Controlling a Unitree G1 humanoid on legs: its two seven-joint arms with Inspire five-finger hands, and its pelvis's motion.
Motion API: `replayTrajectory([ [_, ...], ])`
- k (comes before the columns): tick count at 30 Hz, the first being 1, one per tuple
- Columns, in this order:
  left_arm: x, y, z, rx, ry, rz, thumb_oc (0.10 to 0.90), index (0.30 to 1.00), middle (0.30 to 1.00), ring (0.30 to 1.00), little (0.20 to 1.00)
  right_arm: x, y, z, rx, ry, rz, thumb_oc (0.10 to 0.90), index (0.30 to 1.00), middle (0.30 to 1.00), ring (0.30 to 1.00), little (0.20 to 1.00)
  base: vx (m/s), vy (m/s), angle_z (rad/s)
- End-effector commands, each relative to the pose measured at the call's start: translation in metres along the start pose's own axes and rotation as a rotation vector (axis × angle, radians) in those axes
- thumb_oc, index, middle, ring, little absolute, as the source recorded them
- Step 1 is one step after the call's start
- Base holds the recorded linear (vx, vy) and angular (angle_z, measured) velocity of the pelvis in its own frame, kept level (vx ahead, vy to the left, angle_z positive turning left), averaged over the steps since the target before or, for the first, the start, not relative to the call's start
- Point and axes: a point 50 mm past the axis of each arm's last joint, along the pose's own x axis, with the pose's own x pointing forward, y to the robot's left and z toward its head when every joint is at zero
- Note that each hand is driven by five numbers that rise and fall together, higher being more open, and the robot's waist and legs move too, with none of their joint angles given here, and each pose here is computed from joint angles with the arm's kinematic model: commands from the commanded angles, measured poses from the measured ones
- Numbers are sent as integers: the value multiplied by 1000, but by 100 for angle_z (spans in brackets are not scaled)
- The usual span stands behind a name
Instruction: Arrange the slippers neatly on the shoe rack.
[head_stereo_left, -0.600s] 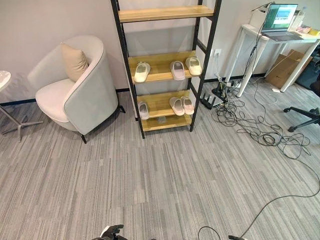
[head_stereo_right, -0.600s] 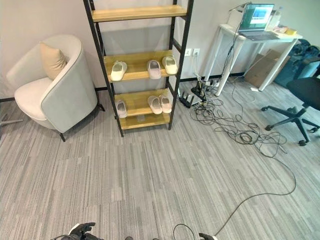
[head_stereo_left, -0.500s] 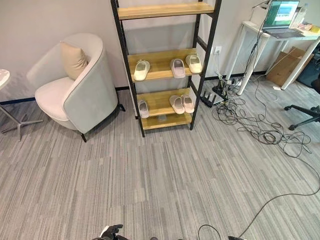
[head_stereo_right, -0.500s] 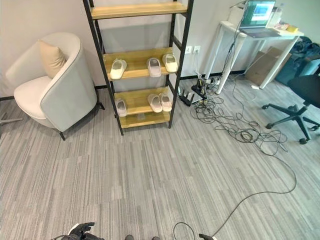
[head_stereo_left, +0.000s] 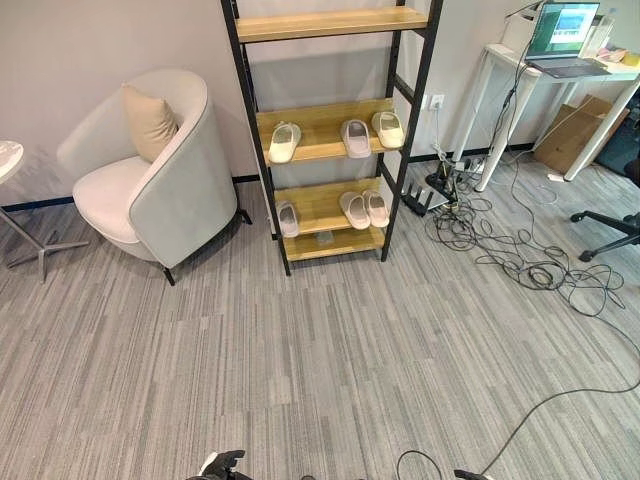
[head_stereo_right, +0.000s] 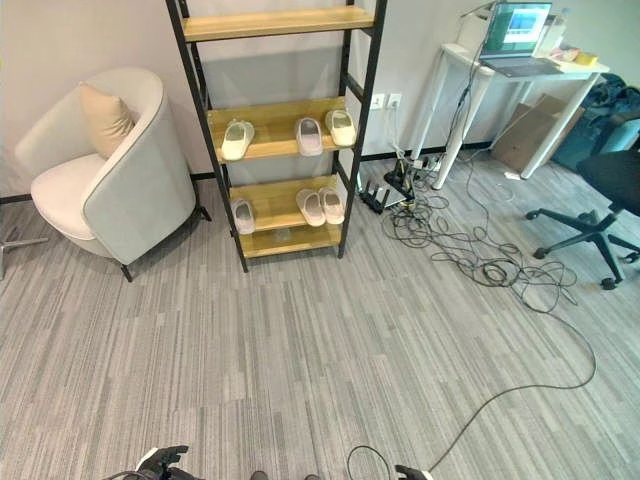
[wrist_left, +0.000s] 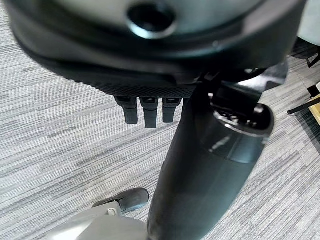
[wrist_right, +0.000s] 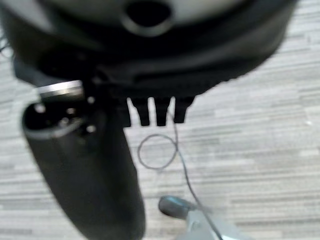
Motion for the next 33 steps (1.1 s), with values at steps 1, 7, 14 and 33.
replayTrajectory([
  [1, 4, 4, 28, 43, -77, 14, 800, 900, 900, 900, 900, 2, -5, 18, -40, -71, -23, 800, 900, 900, 900, 900, -59, -59, 8],
  [7, 5, 3, 42, 38, -115, 20, 800, 900, 900, 900, 900, 2, -2, 25, -40, -97, -24, 800, 900, 900, 900, 900, -15, -63, 6],
  [14, 4, 1, 30, 33, -81, 28, 800, 900, 900, 900, 900, 1, -5, 13, -41, -65, -38, 800, 900, 900, 900, 900, 154, 24, 11],
  [33, 6, 16, 43, 75, -116, 44, 800, 900, 900, 900, 900, 1, -16, 22, -58, -105, -32, 800, 900, 900, 900, 900, 200, 117, -23],
])
